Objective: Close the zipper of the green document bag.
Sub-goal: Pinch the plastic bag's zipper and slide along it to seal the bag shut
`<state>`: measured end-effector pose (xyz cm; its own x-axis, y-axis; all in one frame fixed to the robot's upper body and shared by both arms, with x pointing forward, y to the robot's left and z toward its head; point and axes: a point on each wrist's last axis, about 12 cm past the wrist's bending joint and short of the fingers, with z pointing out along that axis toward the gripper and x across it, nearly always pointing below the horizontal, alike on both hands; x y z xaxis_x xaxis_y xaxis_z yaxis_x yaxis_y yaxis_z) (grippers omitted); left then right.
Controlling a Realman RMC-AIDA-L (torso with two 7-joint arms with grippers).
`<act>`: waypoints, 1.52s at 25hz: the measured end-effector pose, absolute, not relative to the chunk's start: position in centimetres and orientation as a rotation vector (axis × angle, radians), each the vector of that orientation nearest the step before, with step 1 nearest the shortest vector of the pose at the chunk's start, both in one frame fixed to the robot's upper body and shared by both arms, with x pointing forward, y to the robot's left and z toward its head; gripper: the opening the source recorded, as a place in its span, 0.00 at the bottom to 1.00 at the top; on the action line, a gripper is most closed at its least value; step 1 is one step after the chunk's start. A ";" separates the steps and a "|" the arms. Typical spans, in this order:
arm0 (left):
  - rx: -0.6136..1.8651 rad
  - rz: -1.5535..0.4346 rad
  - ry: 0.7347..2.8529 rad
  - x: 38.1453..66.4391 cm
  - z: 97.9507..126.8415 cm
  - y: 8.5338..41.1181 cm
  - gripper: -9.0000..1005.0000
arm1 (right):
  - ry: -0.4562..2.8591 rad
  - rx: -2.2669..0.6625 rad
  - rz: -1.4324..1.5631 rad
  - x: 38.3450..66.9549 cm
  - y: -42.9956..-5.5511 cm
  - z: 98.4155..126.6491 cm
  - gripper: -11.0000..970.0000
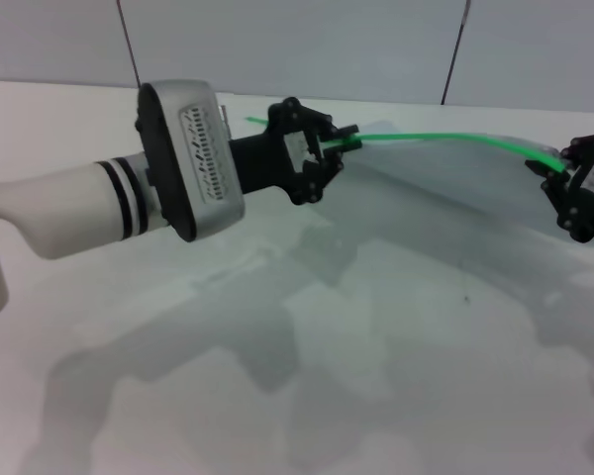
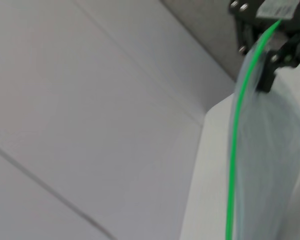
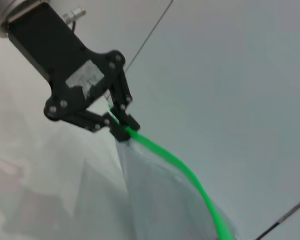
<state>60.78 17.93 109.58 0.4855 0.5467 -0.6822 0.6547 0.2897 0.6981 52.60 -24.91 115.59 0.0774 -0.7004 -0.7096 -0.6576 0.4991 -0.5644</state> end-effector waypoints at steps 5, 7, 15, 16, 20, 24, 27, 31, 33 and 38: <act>1.320 -0.079 1.215 61.0 109.1 19.3 0.09 | 1.607 -1.178 -0.057 52.2 -25.1 116.0 0.06; 1.311 -0.075 1.233 61.1 108.9 19.7 0.09 | 1.605 -1.175 -0.061 52.0 -25.2 116.1 0.06; 1.281 -0.044 1.284 61.2 108.5 20.8 0.09 | 1.613 -1.153 -0.082 51.7 -25.9 116.4 0.06; 1.272 -0.041 1.289 61.2 108.5 21.0 0.09 | 1.615 -1.146 -0.087 51.6 -26.1 116.5 0.06; 1.234 -0.026 1.315 61.1 108.3 22.0 0.09 | 1.624 -1.119 -0.103 51.7 -26.8 116.6 0.06; 1.216 -0.024 1.319 60.9 108.3 22.4 0.09 | 1.619 -1.088 -0.097 51.6 -27.4 116.8 0.06; 1.215 -0.025 1.318 60.8 108.3 22.4 0.09 | 1.617 -1.078 -0.100 51.5 -27.8 116.8 0.06; 1.211 -0.026 1.320 60.8 108.2 22.4 0.09 | 1.619 -1.069 -0.109 51.5 -28.1 116.8 0.06; 1.210 -0.028 1.320 60.7 108.2 22.4 0.09 | 1.622 -1.061 -0.115 51.6 -28.4 116.9 0.06; 1.201 -0.027 1.327 60.6 108.1 22.6 0.09 | 1.636 -1.043 -0.128 51.7 -28.9 116.8 0.04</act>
